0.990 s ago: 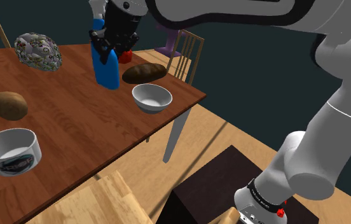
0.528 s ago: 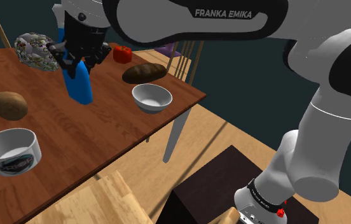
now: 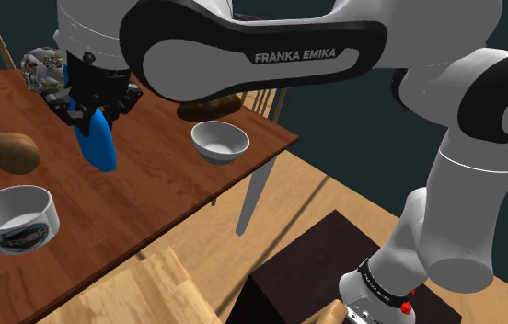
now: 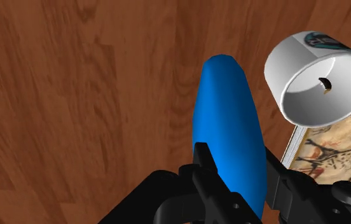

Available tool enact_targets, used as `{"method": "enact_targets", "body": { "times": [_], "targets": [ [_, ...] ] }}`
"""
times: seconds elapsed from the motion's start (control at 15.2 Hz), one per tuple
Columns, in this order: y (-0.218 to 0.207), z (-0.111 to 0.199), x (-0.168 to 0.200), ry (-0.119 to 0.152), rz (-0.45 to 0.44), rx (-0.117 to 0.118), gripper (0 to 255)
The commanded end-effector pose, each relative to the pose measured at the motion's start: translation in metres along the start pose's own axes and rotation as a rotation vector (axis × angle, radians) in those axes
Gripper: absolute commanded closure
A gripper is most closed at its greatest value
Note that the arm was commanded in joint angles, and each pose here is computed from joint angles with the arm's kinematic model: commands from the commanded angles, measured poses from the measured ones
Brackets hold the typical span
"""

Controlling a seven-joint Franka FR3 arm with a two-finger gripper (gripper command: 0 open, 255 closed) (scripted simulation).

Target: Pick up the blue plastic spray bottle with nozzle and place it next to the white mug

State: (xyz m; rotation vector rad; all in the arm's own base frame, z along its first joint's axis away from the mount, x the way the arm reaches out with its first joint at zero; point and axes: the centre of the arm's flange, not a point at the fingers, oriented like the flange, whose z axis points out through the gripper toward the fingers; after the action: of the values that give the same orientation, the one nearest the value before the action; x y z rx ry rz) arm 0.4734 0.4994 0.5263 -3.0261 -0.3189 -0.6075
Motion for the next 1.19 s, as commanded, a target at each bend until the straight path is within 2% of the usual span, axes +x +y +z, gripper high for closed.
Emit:
{"method": "enact_targets", "body": {
  "times": [0.0, 1.12],
  "targets": [
    [0.0, 0.008, -0.004, 0.001, 0.0, 0.0, 255],
    [-0.001, 0.091, -0.039, 0.001, 0.0, 0.0, 255]
  ]
}}
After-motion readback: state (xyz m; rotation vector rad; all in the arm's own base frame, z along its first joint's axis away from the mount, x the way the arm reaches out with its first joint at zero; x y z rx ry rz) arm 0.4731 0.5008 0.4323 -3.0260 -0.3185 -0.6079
